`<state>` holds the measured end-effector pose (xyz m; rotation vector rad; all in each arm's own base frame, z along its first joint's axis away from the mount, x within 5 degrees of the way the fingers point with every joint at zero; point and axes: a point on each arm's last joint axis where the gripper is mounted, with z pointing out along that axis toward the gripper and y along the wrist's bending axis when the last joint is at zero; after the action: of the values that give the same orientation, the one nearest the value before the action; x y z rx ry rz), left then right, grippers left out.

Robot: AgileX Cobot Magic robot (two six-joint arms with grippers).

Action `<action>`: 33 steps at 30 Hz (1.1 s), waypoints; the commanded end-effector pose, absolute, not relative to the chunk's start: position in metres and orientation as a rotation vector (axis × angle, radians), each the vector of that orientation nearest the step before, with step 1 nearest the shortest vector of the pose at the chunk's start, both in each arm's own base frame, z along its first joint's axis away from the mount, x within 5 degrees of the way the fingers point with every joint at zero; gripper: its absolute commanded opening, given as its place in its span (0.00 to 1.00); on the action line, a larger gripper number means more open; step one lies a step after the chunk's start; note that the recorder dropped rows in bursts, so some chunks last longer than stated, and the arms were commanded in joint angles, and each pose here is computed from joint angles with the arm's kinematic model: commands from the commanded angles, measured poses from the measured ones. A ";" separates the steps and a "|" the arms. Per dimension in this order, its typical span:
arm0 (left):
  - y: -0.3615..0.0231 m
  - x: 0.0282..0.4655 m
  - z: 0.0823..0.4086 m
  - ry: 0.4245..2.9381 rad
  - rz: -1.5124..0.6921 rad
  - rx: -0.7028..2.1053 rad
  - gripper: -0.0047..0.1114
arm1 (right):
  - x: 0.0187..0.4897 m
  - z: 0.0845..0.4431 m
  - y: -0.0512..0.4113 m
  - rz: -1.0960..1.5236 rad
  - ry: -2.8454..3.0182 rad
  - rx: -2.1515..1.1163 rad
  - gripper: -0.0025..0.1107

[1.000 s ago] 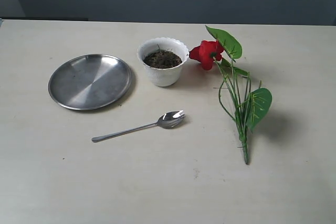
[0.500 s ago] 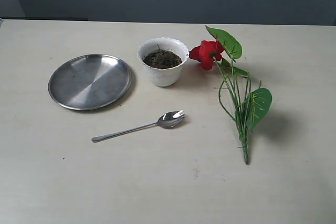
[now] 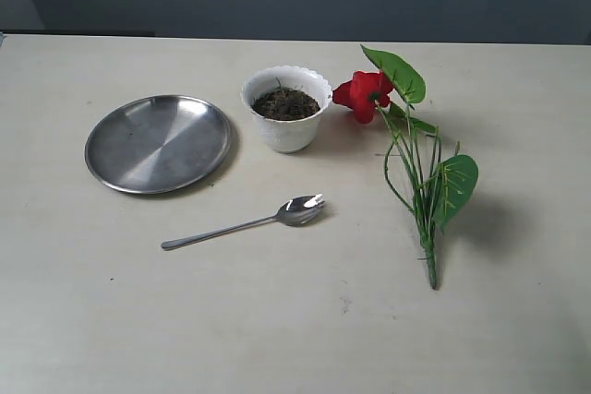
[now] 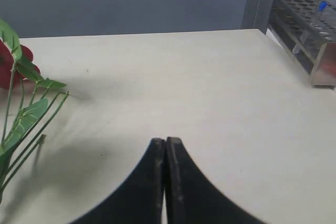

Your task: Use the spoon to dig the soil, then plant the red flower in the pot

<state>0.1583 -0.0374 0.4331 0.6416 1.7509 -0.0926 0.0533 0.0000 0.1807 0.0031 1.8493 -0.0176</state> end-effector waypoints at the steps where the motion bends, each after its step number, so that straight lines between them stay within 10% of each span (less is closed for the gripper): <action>1: -0.050 0.183 0.427 1.801 -0.152 0.763 0.05 | 0.053 0.181 0.000 -0.018 1.843 0.000 0.02; 33: -0.118 0.289 0.346 2.063 -0.301 0.993 0.15 | 0.053 0.181 0.000 -0.018 1.843 0.000 0.02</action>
<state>0.2821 -0.1137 0.3509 0.9772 2.0366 -0.2927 0.0533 0.0000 0.1807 0.0032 1.8493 -0.0176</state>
